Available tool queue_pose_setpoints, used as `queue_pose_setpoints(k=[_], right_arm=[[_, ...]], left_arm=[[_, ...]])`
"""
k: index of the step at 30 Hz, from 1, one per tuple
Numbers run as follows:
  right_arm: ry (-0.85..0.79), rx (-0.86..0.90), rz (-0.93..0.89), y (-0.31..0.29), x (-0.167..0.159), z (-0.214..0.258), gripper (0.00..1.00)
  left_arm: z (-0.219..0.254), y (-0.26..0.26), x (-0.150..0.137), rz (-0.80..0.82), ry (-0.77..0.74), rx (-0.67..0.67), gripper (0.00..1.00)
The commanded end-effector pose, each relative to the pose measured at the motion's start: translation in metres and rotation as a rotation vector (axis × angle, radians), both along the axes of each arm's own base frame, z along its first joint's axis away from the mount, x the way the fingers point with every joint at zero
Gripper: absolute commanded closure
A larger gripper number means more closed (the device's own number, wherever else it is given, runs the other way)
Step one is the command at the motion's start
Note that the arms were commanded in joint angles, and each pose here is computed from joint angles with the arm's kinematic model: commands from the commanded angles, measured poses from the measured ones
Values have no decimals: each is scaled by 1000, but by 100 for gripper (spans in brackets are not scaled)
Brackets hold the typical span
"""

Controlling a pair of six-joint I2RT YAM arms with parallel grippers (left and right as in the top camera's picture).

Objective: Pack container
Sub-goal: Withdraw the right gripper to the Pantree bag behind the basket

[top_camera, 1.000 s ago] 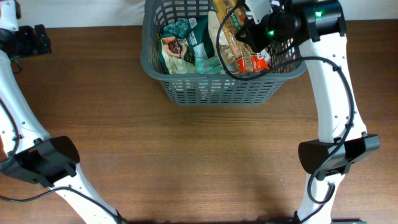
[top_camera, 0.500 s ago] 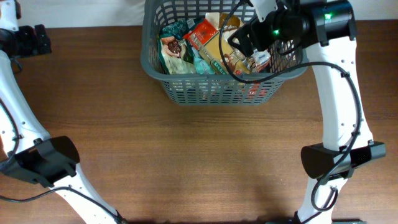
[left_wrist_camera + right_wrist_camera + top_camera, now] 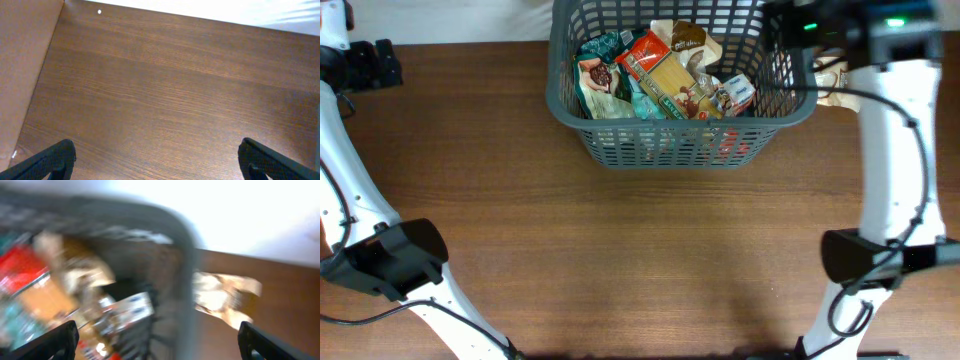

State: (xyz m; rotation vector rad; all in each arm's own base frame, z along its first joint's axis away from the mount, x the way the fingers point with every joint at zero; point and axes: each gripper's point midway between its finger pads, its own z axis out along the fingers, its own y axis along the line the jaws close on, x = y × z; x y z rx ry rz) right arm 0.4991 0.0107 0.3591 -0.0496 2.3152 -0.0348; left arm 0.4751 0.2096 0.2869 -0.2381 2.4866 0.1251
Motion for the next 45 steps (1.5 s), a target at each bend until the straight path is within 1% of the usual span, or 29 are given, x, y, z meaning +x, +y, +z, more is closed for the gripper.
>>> queue_pose_setpoints(k=[1,5,8,11,13,16,19,21,23,27,31,35,36,38,41,44,45], right_arm=[[-94,112,-283,-66,-33,44,1],[13,137,-433,-117,-63,23,1],[153,140,-508,-141,-89,-4,1],[315,150,-555,-150,-118,-31,1],[345,171,-495,-143,-116,-39,1],[365,206,-466,-136,-111,-47,1],[326,191,-429,-137,-91,-52,1],[287,147,-350,-136,-72,-54,1],[242,98,-286,-137,-46,-63,1],[208,73,-275,-146,-15,-85,1],[218,56,-260,-154,11,-119,0],[276,-29,-98,-148,28,-156,0],[285,-44,-75,-147,31,-164,3],[271,-48,-68,-147,43,-174,13],[212,-62,-69,-150,63,-177,28],[129,-64,-80,-151,85,-173,28],[81,-59,-94,-151,96,-169,33]], left_arm=[[-4,2,2,-14,3,2,1],[-2,3,5,-14,-10,9,1],[-2,3,6,-14,-13,10,1],[-2,3,6,-14,-13,10,1],[-2,3,5,-14,-13,10,1],[-2,3,5,-14,-13,10,1],[-2,3,5,-14,-12,10,1],[-2,3,5,-14,-12,10,1],[-2,3,5,-14,-12,10,1],[-2,3,6,-14,-13,10,1],[-2,3,5,-14,-12,10,1],[-2,3,5,-14,-12,10,1],[-2,3,5,-14,-12,10,1],[-2,3,5,-14,-12,10,1],[-2,3,5,-14,-12,10,1],[-2,3,5,-14,-12,10,1],[-2,3,5,-14,-12,10,1]])
